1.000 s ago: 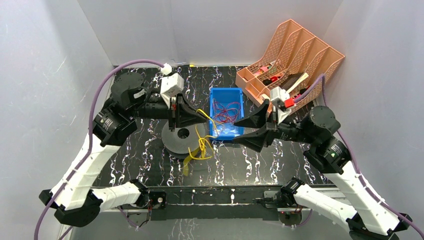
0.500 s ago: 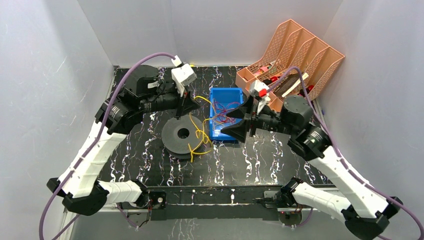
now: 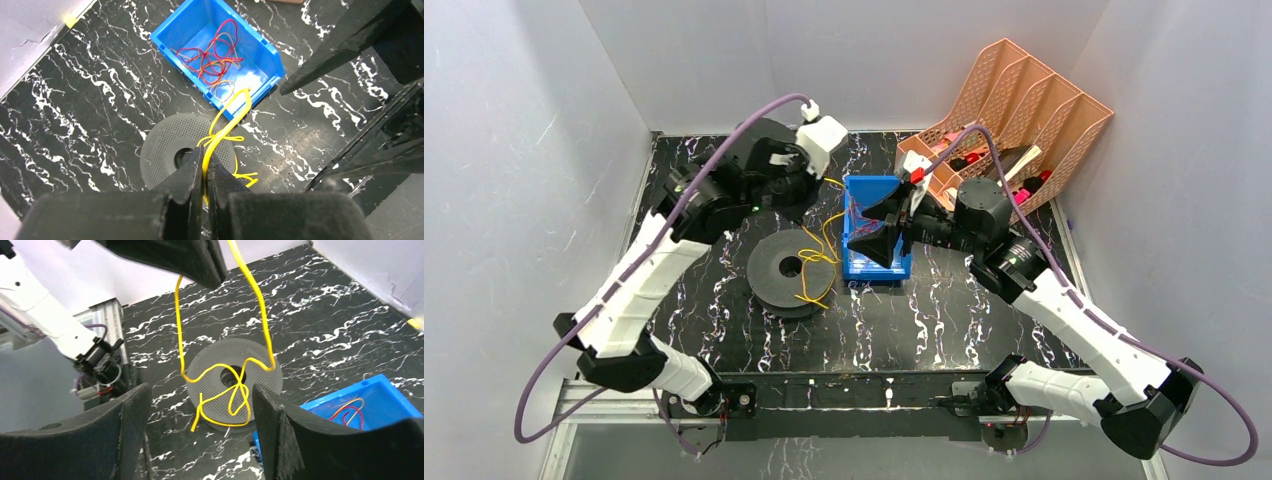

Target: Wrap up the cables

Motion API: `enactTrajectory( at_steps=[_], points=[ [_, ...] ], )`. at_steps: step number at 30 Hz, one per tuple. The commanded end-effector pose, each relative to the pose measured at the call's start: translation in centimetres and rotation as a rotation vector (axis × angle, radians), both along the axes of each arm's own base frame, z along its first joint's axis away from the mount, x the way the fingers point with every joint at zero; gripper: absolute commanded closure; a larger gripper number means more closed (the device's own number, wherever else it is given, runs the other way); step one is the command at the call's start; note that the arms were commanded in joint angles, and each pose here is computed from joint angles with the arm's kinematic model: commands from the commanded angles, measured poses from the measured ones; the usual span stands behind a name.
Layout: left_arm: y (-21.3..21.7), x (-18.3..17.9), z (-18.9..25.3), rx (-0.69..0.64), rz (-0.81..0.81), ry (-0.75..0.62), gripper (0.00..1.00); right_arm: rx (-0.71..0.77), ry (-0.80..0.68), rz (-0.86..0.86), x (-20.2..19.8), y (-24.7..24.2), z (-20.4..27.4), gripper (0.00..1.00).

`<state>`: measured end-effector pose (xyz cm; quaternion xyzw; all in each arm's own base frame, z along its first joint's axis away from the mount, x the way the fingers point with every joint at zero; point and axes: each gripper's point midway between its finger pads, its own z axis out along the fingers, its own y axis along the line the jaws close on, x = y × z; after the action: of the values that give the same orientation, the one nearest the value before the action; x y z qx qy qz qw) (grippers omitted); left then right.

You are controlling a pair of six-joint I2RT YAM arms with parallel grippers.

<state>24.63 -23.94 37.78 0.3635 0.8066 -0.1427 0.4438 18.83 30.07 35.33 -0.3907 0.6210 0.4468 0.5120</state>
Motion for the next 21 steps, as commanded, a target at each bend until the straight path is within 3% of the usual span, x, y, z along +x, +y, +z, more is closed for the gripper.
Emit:
enactTrajectory(
  at_steps=[1,11,21],
  points=[
    [1.5,-0.5,-0.2,0.134,0.092,-0.027,1.00,0.051,-0.181,-0.032,1.9,0.6,1.5,0.18],
    [0.9,-2.3,-0.2,0.261,0.059,-0.115,1.00,0.032,-0.359,0.026,3.2,2.2,-0.6,0.09],
    [0.8,-2.8,-1.3,0.326,0.039,-0.143,1.00,0.163,-0.240,0.347,-2.5,3.7,-2.2,0.14]
  ],
)
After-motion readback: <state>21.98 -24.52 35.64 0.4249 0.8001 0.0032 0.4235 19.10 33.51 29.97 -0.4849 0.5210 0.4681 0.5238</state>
